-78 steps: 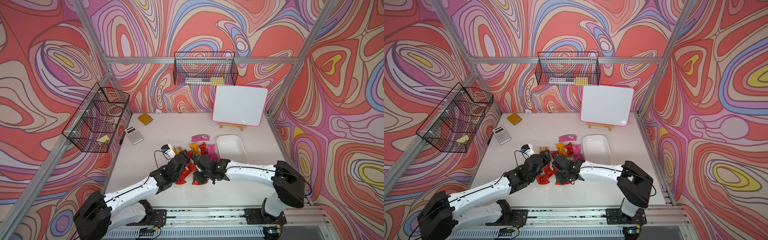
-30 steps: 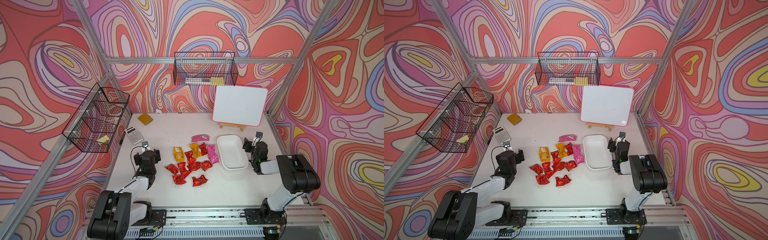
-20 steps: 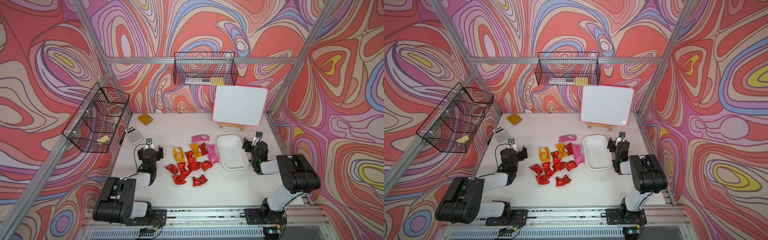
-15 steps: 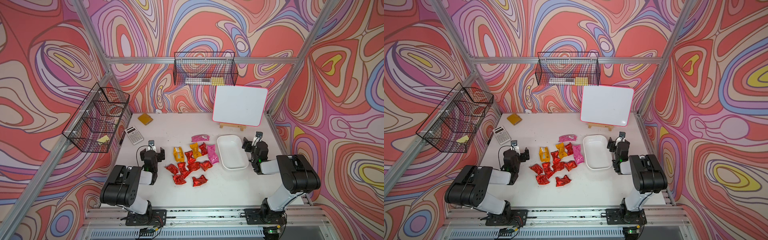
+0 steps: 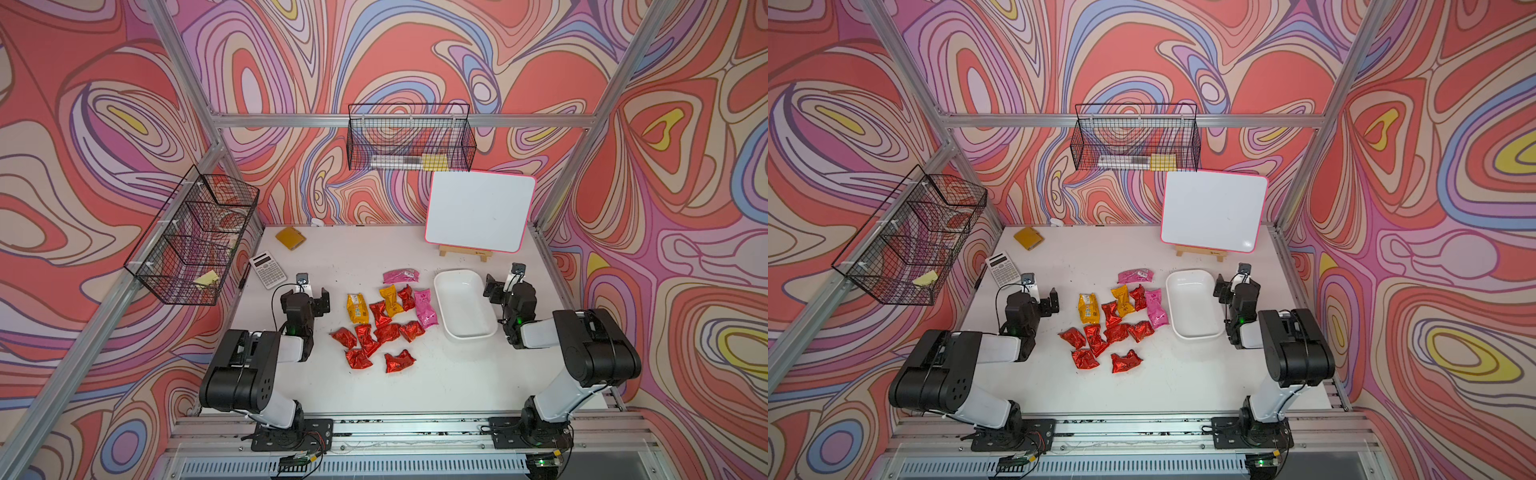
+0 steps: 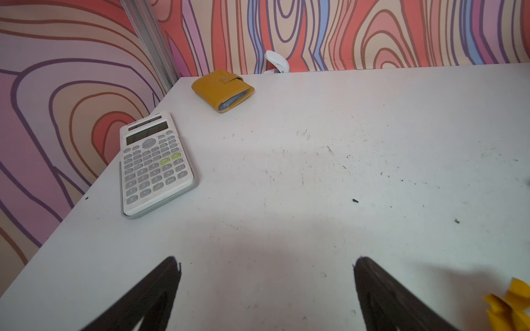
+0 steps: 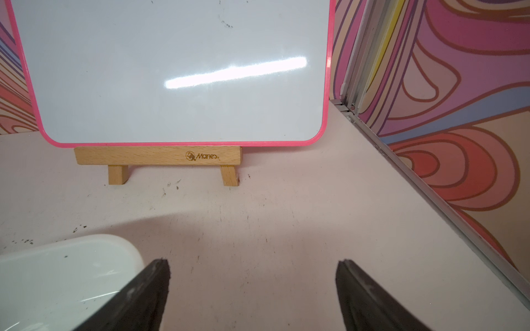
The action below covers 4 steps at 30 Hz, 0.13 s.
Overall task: Take the tea bags out of the storage box
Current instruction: Reset both arms
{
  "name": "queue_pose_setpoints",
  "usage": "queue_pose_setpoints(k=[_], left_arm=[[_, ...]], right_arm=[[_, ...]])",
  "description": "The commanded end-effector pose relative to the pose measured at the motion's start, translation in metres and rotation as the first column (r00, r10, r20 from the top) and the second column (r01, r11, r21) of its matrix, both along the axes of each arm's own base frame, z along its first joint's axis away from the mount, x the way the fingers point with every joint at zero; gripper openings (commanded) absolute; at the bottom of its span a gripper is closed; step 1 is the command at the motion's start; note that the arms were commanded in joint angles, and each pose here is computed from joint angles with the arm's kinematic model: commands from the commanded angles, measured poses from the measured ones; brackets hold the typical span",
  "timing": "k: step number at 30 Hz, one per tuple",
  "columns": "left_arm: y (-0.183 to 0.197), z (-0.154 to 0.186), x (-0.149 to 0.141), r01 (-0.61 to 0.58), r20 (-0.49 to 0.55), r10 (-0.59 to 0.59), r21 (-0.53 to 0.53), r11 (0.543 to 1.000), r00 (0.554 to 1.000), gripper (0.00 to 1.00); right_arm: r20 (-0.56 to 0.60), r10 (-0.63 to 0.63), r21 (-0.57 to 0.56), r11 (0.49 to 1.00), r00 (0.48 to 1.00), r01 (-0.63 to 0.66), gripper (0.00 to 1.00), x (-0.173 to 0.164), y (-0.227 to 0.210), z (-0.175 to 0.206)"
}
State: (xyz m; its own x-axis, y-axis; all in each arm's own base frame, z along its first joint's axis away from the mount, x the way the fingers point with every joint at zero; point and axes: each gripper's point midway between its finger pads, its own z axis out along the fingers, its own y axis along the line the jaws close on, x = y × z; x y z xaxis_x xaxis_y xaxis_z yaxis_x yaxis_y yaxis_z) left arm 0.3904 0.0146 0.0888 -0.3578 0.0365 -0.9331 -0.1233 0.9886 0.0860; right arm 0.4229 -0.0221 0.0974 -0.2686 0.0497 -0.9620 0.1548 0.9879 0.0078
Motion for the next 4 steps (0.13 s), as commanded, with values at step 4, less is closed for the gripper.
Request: queue_pose_setpoints(k=[4], left_arm=[[0.0001,0.0004,0.0029,0.025,-0.006,-0.025,-0.017,1.0,1.0,0.99]], right_arm=[[0.011,-0.004,0.005,1.0,1.0,0.004,0.98,0.0021,-0.0019,0.001]])
